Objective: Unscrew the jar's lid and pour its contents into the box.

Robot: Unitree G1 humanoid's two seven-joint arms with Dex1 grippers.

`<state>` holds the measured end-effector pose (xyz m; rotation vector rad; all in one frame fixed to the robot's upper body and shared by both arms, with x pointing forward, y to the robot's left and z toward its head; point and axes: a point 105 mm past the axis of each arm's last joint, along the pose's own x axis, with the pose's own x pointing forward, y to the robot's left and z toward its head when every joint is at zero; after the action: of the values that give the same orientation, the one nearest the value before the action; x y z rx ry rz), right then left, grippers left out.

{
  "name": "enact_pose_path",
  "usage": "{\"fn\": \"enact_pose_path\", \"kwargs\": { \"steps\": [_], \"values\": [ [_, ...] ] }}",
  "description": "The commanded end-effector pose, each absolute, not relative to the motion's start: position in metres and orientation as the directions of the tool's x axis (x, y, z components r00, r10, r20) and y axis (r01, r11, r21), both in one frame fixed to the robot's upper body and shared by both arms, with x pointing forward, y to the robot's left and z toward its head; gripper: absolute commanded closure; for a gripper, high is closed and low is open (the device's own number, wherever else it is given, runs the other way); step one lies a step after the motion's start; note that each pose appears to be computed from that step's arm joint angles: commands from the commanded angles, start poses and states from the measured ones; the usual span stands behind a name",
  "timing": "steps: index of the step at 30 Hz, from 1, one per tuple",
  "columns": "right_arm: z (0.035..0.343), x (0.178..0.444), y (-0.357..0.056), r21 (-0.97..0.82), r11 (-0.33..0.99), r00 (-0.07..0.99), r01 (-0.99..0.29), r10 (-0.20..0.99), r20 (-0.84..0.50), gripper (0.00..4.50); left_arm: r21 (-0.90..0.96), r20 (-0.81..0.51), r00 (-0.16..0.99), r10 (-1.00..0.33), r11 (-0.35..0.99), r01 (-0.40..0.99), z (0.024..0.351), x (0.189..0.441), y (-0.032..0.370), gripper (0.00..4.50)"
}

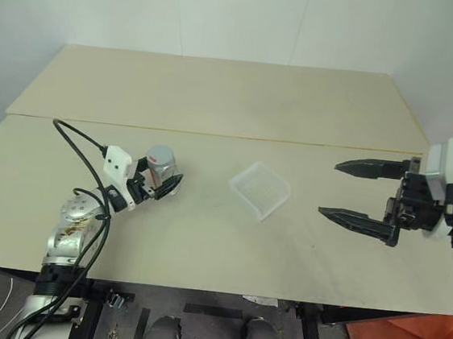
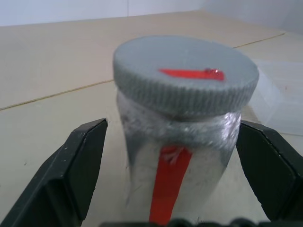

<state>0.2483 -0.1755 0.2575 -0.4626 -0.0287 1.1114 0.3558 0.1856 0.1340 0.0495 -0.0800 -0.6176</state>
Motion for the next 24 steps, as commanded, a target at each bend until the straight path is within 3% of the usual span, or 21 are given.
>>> {"fn": "enact_pose_path", "kwargs": {
  "steps": [1, 9, 12, 18, 24],
  "values": [
    [0.268, 0.241, -0.175, -0.420, 0.342, 0.452, -0.840, 0.871, -0.193, 0.00, 0.109, 0.110, 0.815, -0.569, 0.822, 0.559, 0.146, 0.360, 0.185, 0.01],
    [0.268, 0.239, -0.176, -0.429, 0.339, 0.452, -0.837, 0.870, -0.195, 0.00, 0.118, 0.151, 0.815, -0.560, 0.829, 0.547, 0.148, 0.365, 0.181, 0.01],
    [0.269, 0.238, -0.175, -0.430, 0.337, 0.451, -0.837, 0.871, -0.194, 0.00, 0.123, 0.151, 0.804, -0.574, 0.818, 0.561, 0.147, 0.365, 0.176, 0.59],
    [0.270, 0.237, -0.174, -0.435, 0.335, 0.449, -0.836, 0.873, -0.190, 0.00, 0.123, 0.148, 0.802, -0.579, 0.815, 0.566, 0.147, 0.365, 0.175, 2.53],
    [0.269, 0.237, -0.172, -0.437, 0.334, 0.447, -0.835, 0.874, -0.187, 0.00, 0.133, 0.146, 0.792, -0.592, 0.805, 0.578, 0.150, 0.365, 0.172, 2.55]
  ]
}}
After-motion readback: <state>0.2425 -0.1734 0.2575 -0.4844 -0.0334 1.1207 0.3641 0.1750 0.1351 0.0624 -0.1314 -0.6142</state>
